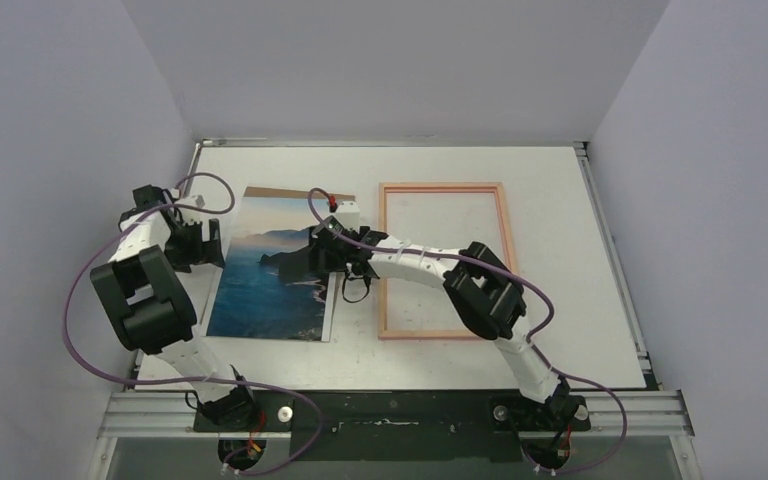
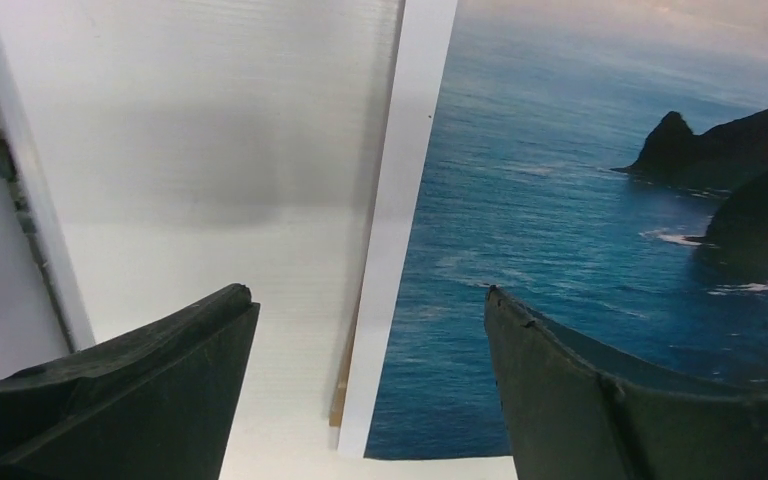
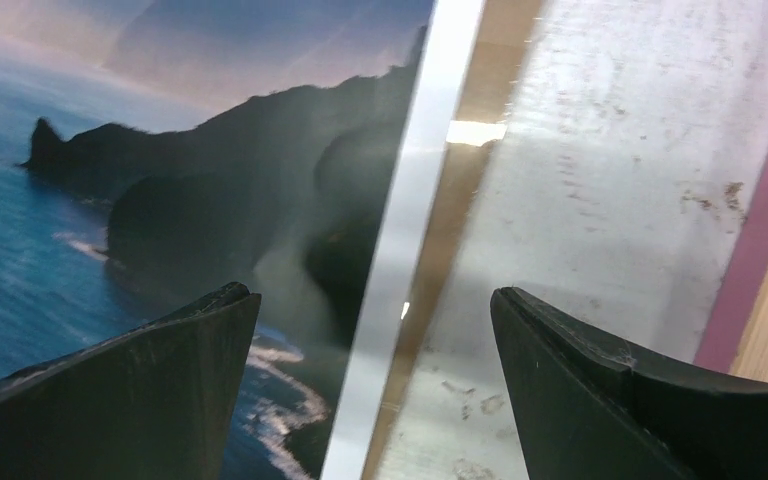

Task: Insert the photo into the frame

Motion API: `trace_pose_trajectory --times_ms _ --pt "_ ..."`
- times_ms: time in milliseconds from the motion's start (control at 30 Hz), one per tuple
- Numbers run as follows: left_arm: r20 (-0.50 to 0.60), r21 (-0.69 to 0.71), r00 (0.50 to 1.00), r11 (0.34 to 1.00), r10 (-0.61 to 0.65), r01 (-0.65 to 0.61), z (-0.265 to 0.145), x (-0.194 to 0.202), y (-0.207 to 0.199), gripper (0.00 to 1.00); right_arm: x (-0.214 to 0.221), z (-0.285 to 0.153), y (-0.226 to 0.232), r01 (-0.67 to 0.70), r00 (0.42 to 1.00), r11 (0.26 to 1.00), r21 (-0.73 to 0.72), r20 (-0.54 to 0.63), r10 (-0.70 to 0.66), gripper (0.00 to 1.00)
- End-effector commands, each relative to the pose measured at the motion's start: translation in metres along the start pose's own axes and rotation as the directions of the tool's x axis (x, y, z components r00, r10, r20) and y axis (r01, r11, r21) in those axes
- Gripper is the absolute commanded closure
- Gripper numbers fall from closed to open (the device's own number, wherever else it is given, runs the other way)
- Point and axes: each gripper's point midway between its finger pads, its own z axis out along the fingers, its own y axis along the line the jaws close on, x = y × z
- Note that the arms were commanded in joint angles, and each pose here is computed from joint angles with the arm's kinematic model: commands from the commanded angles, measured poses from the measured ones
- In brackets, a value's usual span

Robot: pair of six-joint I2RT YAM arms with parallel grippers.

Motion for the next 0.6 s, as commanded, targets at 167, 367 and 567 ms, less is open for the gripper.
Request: trace_pose_trajectory --times_ms 167,367,567 --pt "-0.032 0.112 0.998 0.992 -0.054 0.058 0.024 -0.004 -0.013 0.41 -0.025 0.004 -0.028 -0.133 0.991 0.99 -0.045 0.021 0.134 0.1" --pt "-0.022 0.098 0.998 0.993 -0.063 0.065 0.028 -0.003 -0.011 0.47 -0.025 0.011 -0.043 -0.124 0.992 0.992 -0.028 -0.002 0.124 0.1" --pt "-0.017 0.12 0.998 0.991 -0.056 0.058 0.024 -0.001 -0.016 0.48 -0.032 -0.002 -0.081 -0.114 0.994 0.994 -0.003 0.007 0.114 0.1"
